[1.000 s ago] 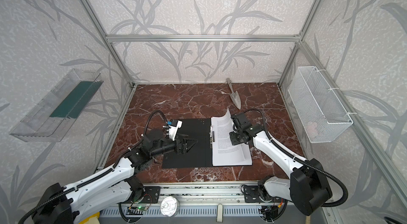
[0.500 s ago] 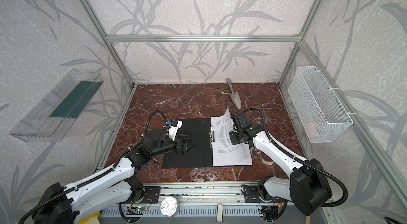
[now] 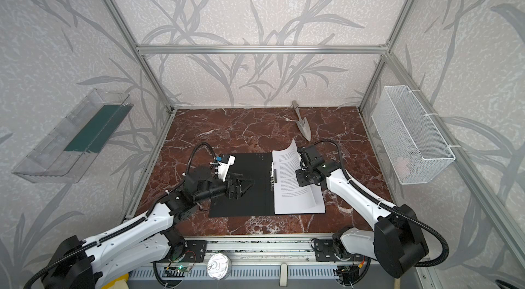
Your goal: Put the files into the folder
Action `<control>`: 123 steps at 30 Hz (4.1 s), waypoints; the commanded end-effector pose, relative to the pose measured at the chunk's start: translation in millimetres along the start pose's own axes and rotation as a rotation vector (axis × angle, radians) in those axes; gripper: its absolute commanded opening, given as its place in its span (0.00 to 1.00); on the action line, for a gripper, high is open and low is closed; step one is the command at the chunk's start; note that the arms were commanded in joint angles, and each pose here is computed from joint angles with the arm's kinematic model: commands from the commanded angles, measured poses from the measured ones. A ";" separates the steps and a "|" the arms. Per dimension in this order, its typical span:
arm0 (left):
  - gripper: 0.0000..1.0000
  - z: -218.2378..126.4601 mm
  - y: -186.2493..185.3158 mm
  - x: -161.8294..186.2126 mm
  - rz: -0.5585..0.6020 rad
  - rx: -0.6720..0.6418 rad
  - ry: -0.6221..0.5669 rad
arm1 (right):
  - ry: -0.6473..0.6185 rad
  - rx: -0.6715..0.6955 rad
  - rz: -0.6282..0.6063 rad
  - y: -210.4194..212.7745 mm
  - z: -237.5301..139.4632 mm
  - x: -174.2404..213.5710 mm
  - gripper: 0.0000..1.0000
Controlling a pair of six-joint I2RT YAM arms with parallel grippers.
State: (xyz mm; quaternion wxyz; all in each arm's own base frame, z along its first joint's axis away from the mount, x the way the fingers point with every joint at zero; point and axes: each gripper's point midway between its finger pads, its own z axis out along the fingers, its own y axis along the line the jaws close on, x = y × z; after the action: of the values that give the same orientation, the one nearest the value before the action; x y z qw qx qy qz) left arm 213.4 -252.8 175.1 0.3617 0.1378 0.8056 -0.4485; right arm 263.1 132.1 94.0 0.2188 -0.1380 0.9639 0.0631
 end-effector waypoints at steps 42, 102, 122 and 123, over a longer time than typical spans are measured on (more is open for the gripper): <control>0.99 -0.2 -8.2 -12.1 0.033 0.006 -0.026 | 0.013 0.057 0.034 -7.3 -2.6 10.8 0.01; 0.99 40.1 39.3 31.4 -0.111 -0.179 0.228 | -0.310 -0.359 0.090 78.1 5.4 -95.1 0.99; 0.99 35.3 87.4 111.6 -0.277 -0.285 0.448 | -0.186 -0.573 0.033 141.1 85.4 -113.7 0.96; 0.99 33.9 89.0 115.0 -0.277 -0.289 0.458 | -0.187 -0.573 0.036 140.7 85.2 -114.4 0.96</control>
State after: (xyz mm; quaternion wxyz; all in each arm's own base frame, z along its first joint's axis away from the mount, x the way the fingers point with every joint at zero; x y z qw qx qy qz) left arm 207.7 -253.7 46.9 0.1509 0.0819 0.9206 -0.3507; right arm 347.5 301.0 64.5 0.2459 -0.1706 0.8944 0.3324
